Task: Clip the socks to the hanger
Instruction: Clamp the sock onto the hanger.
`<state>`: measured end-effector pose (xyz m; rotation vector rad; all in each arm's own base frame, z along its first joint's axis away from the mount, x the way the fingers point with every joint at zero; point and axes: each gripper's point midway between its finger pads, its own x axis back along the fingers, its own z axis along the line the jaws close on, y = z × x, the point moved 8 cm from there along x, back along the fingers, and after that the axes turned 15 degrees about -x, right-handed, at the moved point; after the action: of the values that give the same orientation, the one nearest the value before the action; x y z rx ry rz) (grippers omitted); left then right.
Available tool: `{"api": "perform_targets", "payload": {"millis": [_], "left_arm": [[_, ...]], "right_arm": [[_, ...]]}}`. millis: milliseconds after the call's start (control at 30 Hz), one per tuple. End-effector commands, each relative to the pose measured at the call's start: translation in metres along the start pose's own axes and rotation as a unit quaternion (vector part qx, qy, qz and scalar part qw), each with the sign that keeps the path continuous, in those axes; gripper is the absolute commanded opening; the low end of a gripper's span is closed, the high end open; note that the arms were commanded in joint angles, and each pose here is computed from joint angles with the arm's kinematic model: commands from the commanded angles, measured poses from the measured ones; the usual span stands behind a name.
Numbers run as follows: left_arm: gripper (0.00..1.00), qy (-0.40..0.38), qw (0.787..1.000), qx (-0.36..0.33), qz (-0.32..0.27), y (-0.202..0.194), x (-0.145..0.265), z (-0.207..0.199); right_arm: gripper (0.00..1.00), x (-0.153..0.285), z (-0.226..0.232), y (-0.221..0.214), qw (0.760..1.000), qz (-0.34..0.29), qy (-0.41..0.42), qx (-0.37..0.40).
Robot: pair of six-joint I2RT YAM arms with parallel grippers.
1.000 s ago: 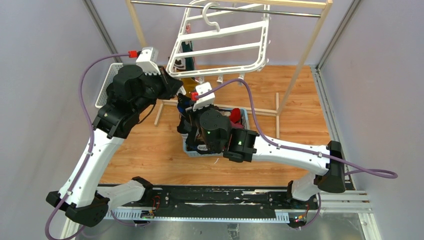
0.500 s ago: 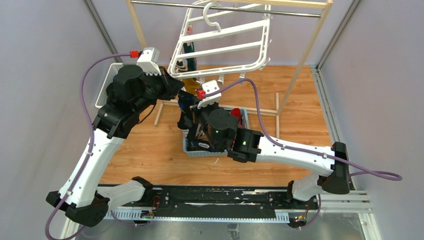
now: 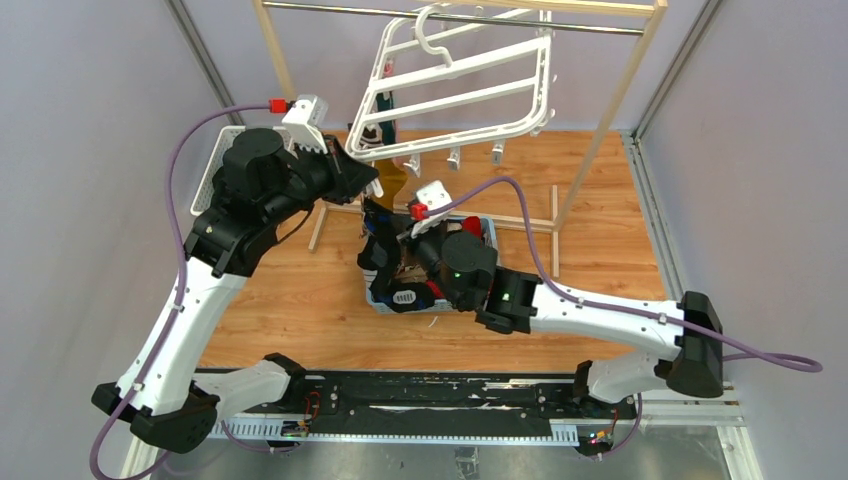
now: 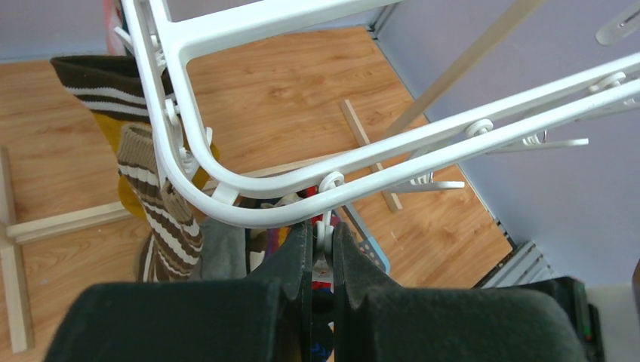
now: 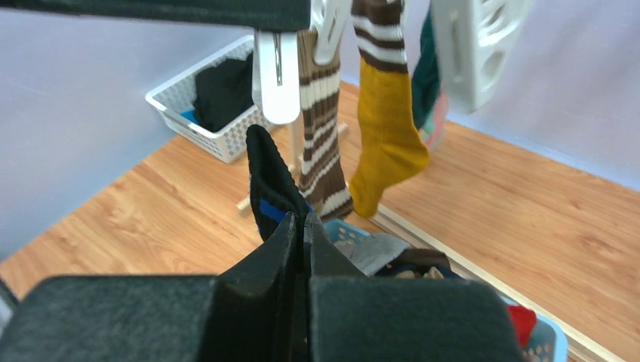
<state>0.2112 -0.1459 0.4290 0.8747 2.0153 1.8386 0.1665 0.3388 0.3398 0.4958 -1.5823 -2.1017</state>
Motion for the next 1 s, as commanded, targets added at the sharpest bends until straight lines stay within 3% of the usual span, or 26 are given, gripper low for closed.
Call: {"api": "perform_targets", "payload": {"millis": [0,267,967], "left_arm": [[0.0,-0.07,0.997,-0.035,0.0,0.006,0.005,-0.013],[0.0,-0.116,0.992,-0.053,0.017,0.003,0.004,-0.019],[0.0,-0.124,0.99,-0.061,0.007,0.012,0.007,-0.021]], "right_arm": [[0.0,0.014,0.003,0.037,0.993,-0.061,0.085,-0.054],[0.0,0.018,-0.007,0.05,0.991,-0.075,0.095,-0.055],[0.0,0.005,-0.021,0.046,0.996,-0.052,0.073,-0.011]]}}
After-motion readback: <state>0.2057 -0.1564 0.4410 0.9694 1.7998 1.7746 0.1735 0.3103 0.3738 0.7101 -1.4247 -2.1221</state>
